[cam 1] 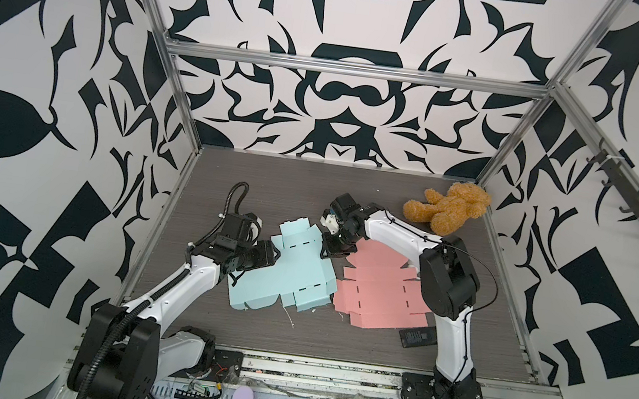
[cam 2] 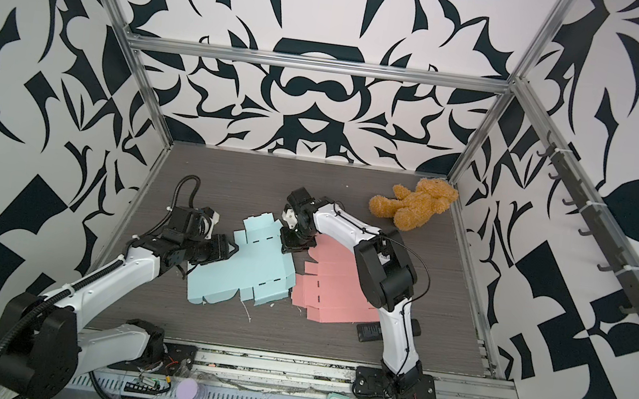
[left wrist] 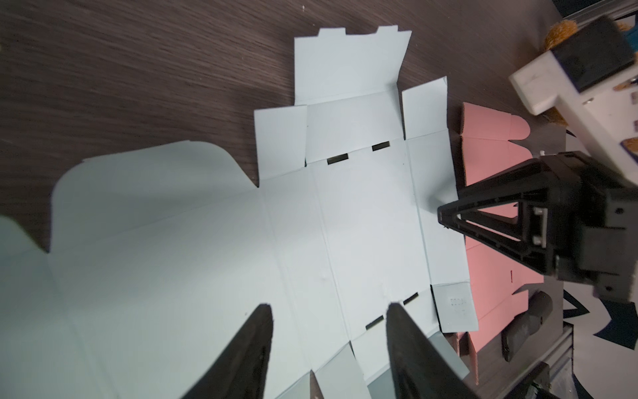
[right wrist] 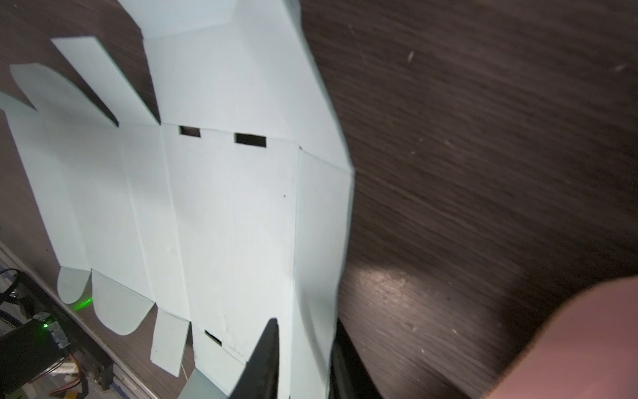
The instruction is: Fold the paper box
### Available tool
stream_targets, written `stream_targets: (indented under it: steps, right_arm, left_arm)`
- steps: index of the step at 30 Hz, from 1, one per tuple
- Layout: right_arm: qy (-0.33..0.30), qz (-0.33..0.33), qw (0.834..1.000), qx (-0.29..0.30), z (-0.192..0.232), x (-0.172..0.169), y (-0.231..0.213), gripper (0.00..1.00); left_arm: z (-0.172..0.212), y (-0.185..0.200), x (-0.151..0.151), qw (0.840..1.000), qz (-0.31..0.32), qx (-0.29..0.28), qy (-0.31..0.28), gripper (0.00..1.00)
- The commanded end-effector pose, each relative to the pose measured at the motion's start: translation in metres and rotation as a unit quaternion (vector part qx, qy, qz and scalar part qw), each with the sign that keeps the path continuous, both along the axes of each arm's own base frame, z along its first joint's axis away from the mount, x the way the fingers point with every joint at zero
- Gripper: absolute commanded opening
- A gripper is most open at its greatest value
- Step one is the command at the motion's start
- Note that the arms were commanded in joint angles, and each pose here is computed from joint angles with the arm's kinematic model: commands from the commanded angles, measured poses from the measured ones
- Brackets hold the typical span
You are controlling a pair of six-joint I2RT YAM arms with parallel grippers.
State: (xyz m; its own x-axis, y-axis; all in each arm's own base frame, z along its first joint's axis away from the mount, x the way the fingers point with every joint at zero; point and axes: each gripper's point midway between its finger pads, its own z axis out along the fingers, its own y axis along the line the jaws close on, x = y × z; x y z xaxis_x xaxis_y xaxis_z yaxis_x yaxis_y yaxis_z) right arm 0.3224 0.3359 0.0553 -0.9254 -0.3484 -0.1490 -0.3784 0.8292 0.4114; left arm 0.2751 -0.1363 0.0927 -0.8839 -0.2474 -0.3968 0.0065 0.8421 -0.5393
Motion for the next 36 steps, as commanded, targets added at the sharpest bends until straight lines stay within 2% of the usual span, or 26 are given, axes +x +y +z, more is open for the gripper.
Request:
stream_targets:
  steps: [1,7,17,25,29,36]
  right_arm:
    - [-0.006,0.001,1.0,0.0,0.0,0.001,0.004,0.3]
    - [-0.004,0.003,1.0,0.001,-0.005,0.002,0.006,0.3]
    - [-0.008,-0.002,1.0,0.015,-0.001,0.005,0.012,0.16]
    - [-0.047,0.021,0.999,-0.01,0.021,-0.002,0.016,0.1]
    - [-0.064,0.033,0.997,-0.033,0.027,-0.01,0.015,0.07]
    - [-0.087,0.038,0.995,-0.036,0.041,-0.015,0.018,0.06]
  left_arm:
    - [-0.003,-0.002,-0.002,1.0,-0.001,-0.004,0.005,0.56]
    - [-0.005,0.0,0.0,1.0,0.004,-0.007,0.007,0.55]
    - [-0.003,0.011,0.008,1.0,0.018,-0.022,0.009,0.52]
    - [0.003,0.038,0.032,0.997,0.064,-0.049,0.007,0.26]
    - [0.001,0.045,0.049,0.996,0.082,-0.042,0.009,0.16]
    - [-0.005,0.055,0.074,0.993,0.114,-0.041,0.014,0.13]
